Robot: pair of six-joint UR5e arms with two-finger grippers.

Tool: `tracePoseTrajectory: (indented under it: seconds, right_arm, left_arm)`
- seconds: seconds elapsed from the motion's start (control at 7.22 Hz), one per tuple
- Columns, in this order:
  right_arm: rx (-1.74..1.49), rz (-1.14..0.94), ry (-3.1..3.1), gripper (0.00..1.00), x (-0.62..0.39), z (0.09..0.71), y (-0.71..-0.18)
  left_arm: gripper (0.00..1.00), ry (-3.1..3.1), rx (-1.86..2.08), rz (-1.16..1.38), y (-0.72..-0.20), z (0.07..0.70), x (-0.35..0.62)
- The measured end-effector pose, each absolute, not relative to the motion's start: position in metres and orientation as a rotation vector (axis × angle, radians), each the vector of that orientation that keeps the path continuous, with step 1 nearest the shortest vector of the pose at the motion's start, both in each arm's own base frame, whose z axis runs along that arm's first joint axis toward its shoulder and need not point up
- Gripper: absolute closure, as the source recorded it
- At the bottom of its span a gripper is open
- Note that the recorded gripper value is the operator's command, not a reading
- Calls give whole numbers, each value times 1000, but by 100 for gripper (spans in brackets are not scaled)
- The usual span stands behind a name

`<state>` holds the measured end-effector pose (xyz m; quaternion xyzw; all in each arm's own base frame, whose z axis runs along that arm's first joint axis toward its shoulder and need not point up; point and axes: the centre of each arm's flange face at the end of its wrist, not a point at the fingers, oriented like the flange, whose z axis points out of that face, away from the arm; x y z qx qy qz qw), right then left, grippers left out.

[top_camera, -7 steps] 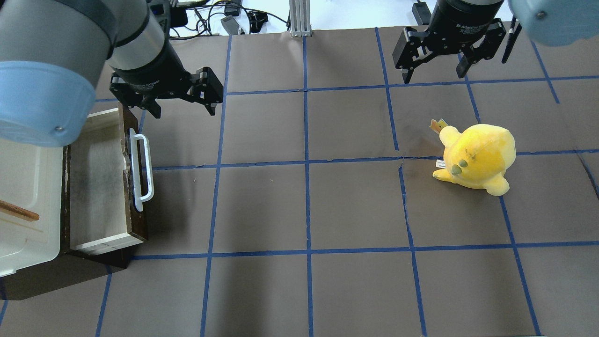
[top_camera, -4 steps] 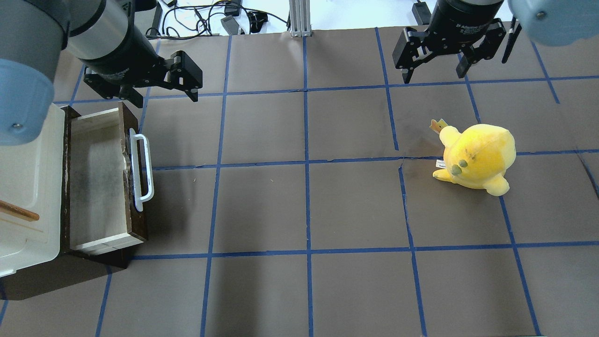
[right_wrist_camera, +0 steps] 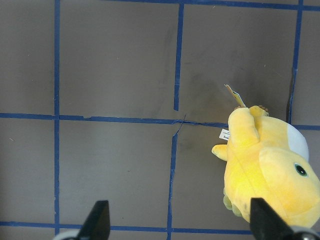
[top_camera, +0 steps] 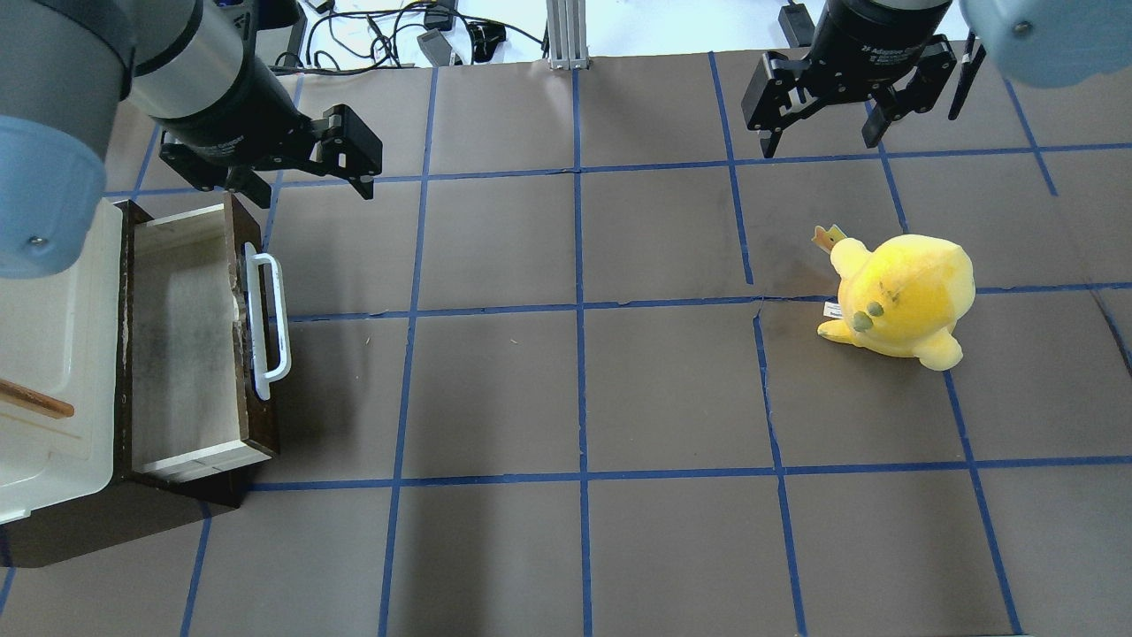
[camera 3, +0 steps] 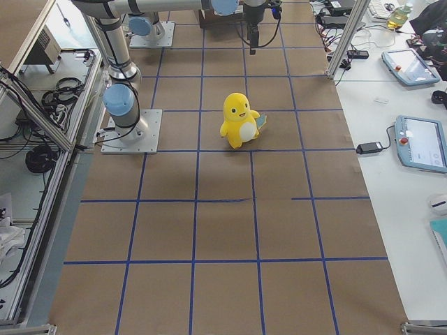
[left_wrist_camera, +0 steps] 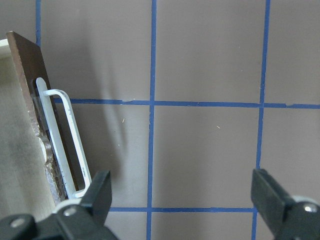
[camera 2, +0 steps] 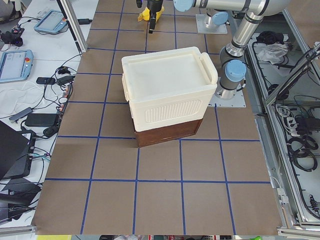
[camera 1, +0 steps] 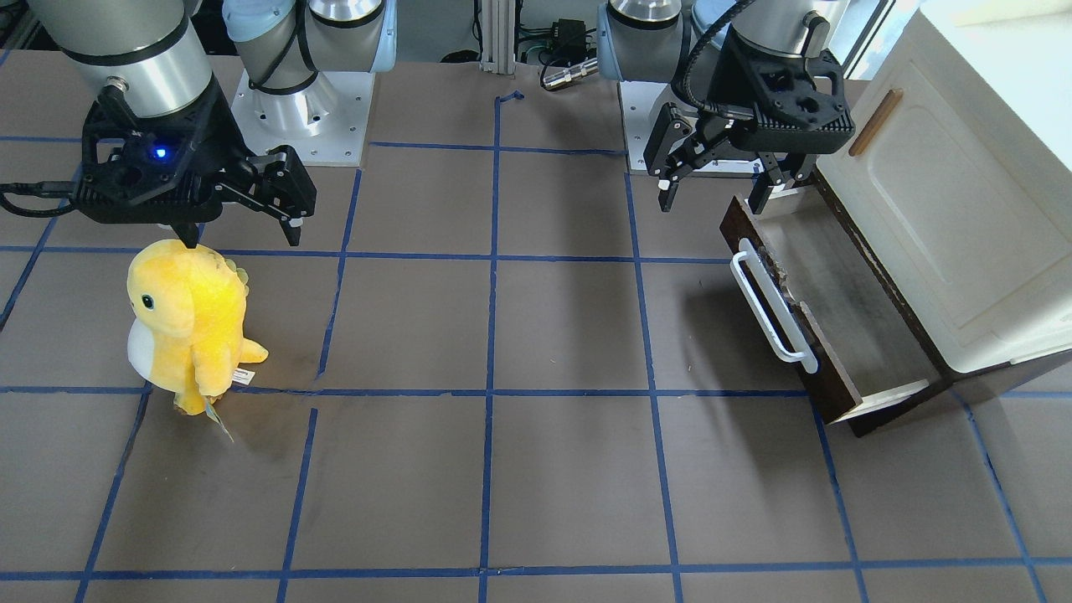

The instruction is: Pull drawer sideways

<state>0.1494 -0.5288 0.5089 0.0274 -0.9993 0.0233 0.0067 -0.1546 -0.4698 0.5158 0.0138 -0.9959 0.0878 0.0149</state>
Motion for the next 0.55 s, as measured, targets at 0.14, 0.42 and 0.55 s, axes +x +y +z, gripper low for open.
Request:
tracePoseTrajectory:
  seconds: [0.14,0.42,0.55]
  right_arm:
    - [86,73,-3126,0,149,509,-529]
    - [86,73,-3126,0,149,509,-529]
    - [86,73,-3126,0,149,509,-529]
  left_arm:
    - [0,-3099,43,273,-470,516,-155]
    - [0,-3103,40,271,-470,515,-155]
    - [0,-3105,34,269,-471,514,-155]
